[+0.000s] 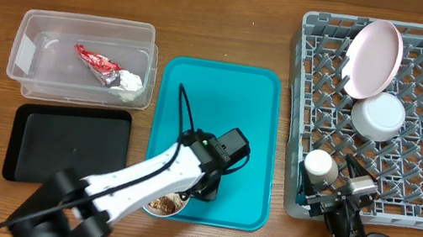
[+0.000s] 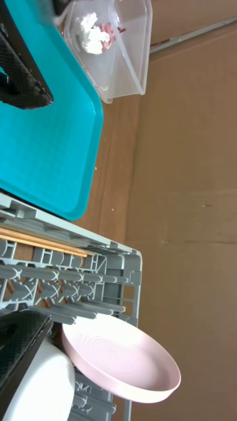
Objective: Sort waste into correct bins and load items into the dishwasher
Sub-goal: 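Grasp the white plate's rim with the left gripper and lift it, then tip the plate over the black tray to dump the food scraps, then carry the emptied plate over the teal tray to the dish rack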
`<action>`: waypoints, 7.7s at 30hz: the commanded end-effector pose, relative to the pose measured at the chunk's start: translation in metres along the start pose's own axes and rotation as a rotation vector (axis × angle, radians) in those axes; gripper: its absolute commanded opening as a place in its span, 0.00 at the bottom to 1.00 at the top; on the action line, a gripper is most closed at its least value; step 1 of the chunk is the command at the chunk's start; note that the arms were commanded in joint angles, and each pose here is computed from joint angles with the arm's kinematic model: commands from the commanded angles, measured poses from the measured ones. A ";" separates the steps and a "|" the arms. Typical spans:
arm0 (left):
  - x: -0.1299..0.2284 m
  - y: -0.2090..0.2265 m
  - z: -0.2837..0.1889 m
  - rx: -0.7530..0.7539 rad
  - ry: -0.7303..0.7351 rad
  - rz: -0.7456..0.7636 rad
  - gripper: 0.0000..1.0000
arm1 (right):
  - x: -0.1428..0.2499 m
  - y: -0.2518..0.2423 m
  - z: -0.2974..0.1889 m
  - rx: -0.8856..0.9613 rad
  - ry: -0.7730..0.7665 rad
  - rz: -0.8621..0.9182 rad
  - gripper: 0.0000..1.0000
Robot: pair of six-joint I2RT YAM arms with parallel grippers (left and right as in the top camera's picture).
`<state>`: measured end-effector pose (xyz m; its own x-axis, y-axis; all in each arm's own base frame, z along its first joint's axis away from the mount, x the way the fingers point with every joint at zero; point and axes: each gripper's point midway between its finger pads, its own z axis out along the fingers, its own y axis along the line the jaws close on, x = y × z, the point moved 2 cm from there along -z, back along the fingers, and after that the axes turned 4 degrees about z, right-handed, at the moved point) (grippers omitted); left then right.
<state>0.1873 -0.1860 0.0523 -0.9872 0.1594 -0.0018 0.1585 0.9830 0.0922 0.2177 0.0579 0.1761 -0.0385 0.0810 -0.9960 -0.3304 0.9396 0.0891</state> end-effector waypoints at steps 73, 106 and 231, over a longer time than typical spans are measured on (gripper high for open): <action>-0.018 0.215 -0.110 1.257 -0.883 -0.425 0.04 | 0.001 -0.002 0.000 0.012 -0.006 -0.002 1.00; -0.019 0.234 -0.082 1.155 -0.740 -0.579 0.04 | 0.001 -0.002 0.000 0.012 -0.006 -0.002 1.00; -0.278 -0.228 -0.190 1.657 -0.600 -0.097 0.04 | 0.001 -0.002 0.000 0.012 -0.006 -0.002 1.00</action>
<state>0.4184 -0.4643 0.2124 -0.9115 -0.2111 -0.3530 0.3621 -0.0047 -0.9321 0.2178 0.0576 0.1761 -0.0383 0.0810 -0.9960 -0.3286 0.9403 0.0891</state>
